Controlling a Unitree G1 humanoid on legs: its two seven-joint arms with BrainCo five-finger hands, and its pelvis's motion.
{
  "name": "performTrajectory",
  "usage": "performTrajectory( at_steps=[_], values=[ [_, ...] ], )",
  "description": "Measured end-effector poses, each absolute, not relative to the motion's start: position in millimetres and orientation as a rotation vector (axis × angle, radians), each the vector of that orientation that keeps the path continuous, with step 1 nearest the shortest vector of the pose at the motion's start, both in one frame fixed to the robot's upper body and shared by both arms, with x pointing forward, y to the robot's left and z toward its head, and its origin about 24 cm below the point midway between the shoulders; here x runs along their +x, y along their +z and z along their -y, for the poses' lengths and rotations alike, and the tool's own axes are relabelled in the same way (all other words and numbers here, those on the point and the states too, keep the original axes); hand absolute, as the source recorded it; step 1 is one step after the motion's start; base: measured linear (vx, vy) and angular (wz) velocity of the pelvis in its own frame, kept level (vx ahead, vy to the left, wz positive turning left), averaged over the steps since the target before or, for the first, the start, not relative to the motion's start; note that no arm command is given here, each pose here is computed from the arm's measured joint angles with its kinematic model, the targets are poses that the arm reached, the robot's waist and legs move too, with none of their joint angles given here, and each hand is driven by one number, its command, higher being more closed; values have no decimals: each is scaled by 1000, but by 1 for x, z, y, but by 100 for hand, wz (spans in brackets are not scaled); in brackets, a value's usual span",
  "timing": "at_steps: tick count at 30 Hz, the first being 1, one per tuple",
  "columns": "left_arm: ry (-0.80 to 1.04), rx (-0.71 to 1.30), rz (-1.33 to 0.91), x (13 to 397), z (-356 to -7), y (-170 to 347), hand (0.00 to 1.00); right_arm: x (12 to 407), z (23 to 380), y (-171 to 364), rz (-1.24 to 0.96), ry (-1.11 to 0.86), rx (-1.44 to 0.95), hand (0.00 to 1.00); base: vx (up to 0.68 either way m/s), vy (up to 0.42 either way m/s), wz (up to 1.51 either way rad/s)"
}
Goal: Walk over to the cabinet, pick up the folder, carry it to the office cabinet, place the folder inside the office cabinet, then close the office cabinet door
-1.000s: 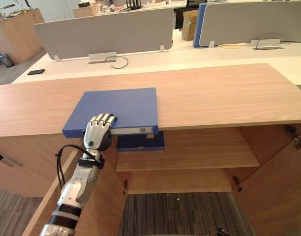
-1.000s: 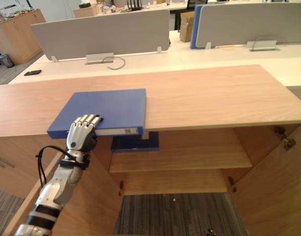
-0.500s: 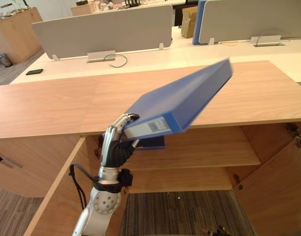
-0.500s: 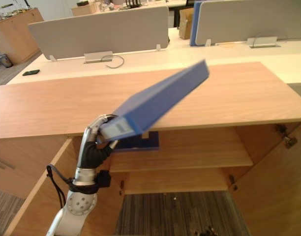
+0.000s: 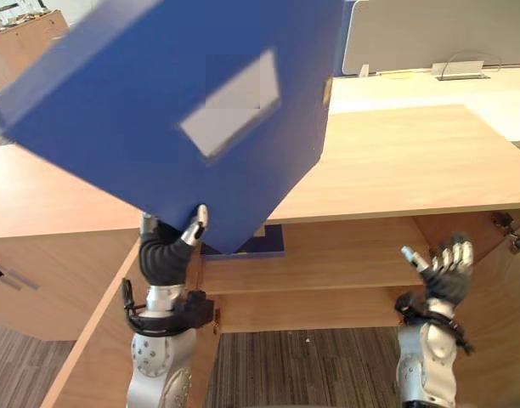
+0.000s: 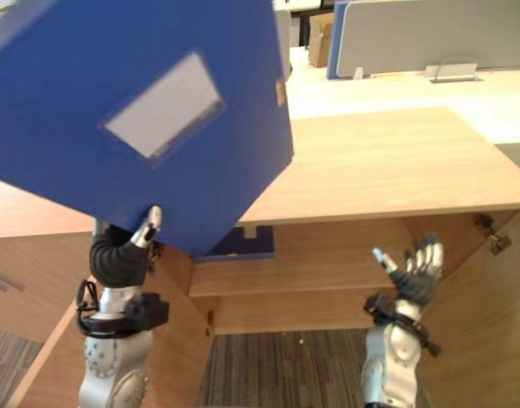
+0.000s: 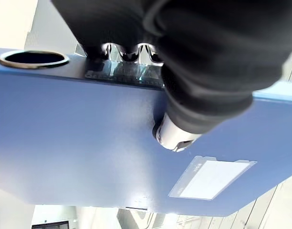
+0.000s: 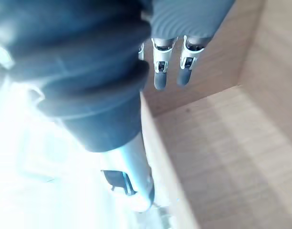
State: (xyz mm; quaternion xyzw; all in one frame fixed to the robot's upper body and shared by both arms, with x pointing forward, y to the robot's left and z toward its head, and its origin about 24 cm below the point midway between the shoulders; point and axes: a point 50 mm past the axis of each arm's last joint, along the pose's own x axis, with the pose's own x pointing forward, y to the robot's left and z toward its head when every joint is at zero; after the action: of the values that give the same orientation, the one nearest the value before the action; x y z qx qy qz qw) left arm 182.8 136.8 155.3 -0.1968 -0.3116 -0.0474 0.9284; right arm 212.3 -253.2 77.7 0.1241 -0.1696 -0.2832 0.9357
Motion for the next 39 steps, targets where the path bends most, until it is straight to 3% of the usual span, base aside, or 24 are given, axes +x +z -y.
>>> performTrajectory(
  at_steps=[4, 14, 29, 39],
  values=[
    [-109, -412, 627, 184, -138, 154, 100, 221, 249, 114, 508, -508, 247, 0, -9, 4, 0],
    [-214, -430, 558, 187, -127, 145, 100, 264, 223, 209, 814, -86, 216, 0, -21, 7, 2],
    [-266, -474, 434, 193, -116, 122, 100, 319, 165, 224, 670, 310, 159, 0, -6, 2, 0],
    [-247, -491, 372, 189, -120, 108, 100, 339, 126, 224, 481, 638, -54, 0, -18, 5, 2]
  ],
)
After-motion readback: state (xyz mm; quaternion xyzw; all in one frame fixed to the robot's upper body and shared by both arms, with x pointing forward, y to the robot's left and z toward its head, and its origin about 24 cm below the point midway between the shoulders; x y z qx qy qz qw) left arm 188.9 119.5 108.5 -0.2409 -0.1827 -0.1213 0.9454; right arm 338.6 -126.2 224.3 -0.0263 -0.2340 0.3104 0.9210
